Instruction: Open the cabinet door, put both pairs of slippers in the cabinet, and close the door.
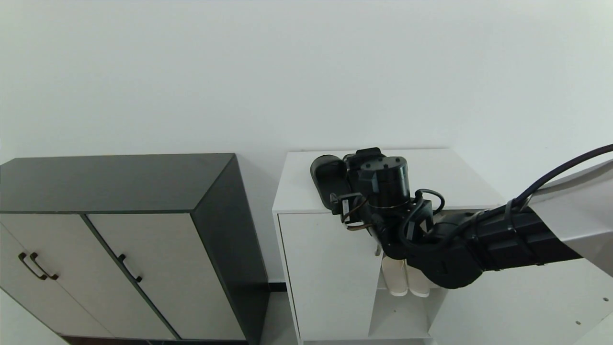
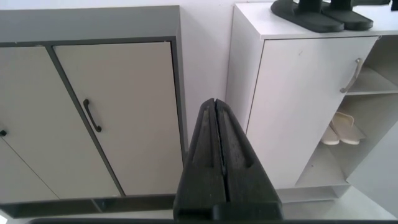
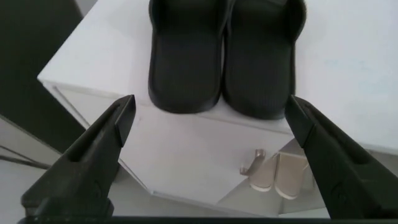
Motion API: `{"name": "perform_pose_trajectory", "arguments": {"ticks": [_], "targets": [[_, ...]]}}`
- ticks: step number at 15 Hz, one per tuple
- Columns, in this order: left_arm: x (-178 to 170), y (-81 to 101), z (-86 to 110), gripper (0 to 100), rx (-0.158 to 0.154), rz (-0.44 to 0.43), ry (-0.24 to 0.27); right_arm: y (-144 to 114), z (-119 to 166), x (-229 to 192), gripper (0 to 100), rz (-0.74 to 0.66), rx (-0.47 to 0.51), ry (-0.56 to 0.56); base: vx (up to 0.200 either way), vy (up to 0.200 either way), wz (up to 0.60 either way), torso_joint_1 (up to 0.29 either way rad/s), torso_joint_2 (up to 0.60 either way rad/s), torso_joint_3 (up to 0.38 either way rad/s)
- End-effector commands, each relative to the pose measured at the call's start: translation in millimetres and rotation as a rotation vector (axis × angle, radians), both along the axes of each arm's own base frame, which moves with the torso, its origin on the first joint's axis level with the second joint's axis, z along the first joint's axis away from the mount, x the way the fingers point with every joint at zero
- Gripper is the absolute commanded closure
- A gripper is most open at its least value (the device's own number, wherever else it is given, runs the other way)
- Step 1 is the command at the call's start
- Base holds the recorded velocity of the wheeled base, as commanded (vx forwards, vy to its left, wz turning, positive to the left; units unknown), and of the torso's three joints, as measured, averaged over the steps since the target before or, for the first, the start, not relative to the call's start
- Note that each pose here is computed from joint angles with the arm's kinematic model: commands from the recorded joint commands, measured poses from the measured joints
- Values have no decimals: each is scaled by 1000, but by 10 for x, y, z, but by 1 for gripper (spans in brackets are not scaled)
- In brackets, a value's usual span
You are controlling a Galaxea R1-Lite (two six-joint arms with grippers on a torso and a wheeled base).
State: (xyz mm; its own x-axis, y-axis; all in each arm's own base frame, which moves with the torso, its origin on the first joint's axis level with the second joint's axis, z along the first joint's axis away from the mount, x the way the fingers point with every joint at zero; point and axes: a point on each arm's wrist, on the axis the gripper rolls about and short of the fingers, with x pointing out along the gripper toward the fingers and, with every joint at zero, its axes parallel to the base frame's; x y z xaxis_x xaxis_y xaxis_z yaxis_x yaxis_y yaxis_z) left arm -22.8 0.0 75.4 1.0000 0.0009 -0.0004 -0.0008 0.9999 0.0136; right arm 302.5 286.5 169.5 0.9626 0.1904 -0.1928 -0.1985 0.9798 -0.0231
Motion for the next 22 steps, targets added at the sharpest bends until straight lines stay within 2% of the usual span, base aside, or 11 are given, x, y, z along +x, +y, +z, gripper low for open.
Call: {"name": "perform_pose_trajectory", "arguments": {"ticks": [1,6,8,12,17,22], "targets": [[1,0,1,100,0,-1,1,12,81,35,0,-4,17,-17,200,0,0,2,-2,-2],[0,0,-1,100,-1,1,1,19,-141,211,0,-31,-11,16,200,0,0,2,-2,0],[0,0,0,100,-1,1,0,-21,-185,260,0,-30,16,34,0,0,0,0,0,0],[0,0,0,100,-3,2,0,-47,-374,455,0,-32,5,61,0,0,0,0,0,0],[0,0,0,100,-4,2,0,-32,-449,693,0,-59,20,43,0,0,0,0,0,0],[0,1,0,100,-4,4,0,89,-543,983,0,-52,53,3,0,0,0,0,0,0]]}}
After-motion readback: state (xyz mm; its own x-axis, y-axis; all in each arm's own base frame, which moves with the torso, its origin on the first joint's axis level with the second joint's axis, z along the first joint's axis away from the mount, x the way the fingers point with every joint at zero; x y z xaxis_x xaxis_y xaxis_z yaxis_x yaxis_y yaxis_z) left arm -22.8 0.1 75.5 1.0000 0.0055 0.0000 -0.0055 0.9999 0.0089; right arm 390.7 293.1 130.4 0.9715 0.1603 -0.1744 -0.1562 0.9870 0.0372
